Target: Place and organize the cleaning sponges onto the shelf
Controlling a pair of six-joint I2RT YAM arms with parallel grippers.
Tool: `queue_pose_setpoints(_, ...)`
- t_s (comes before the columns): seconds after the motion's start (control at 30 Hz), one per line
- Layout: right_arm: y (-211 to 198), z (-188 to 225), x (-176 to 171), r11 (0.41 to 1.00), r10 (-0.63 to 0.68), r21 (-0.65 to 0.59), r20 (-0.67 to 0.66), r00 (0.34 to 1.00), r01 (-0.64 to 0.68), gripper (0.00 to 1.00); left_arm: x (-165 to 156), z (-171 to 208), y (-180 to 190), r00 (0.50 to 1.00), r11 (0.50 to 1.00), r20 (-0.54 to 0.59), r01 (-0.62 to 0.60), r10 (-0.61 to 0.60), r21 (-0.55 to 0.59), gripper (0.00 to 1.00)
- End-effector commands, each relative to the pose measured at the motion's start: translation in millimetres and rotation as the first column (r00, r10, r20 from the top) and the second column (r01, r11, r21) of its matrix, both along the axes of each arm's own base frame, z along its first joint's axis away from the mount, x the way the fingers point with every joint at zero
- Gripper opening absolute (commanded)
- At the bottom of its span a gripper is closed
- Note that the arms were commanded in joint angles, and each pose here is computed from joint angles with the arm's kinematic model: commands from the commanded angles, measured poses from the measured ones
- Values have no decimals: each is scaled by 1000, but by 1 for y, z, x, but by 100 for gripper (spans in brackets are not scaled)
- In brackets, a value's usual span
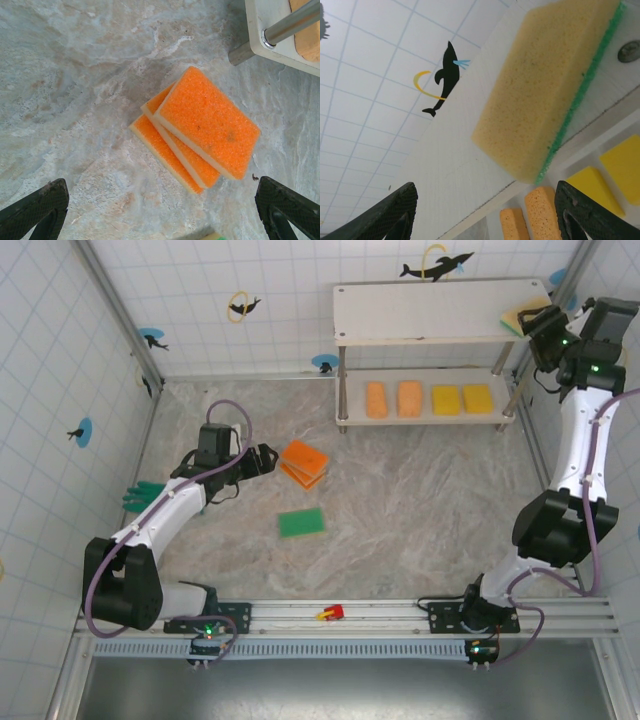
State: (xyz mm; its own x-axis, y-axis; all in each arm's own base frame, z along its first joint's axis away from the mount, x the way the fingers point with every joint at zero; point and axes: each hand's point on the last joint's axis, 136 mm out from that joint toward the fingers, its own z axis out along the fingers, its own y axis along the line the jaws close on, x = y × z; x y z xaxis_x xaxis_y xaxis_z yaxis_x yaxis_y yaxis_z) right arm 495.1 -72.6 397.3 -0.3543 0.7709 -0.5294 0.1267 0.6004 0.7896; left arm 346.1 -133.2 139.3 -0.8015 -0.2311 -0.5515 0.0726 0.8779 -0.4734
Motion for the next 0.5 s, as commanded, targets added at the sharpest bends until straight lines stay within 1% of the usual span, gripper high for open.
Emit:
queue_pose_setpoints(0.0, 2, 3, -2, 1000, 14, 20, 22, 1000, -14, 73, -2, 0, 3, 1000, 1000, -1, -12, 12, -4, 97)
queue_pose_setpoints(0.47, 0, 0, 11, 996, 17, 82, 62, 998, -22, 71, -2, 0, 4, 1000, 1000, -2, -17, 17, -2, 97)
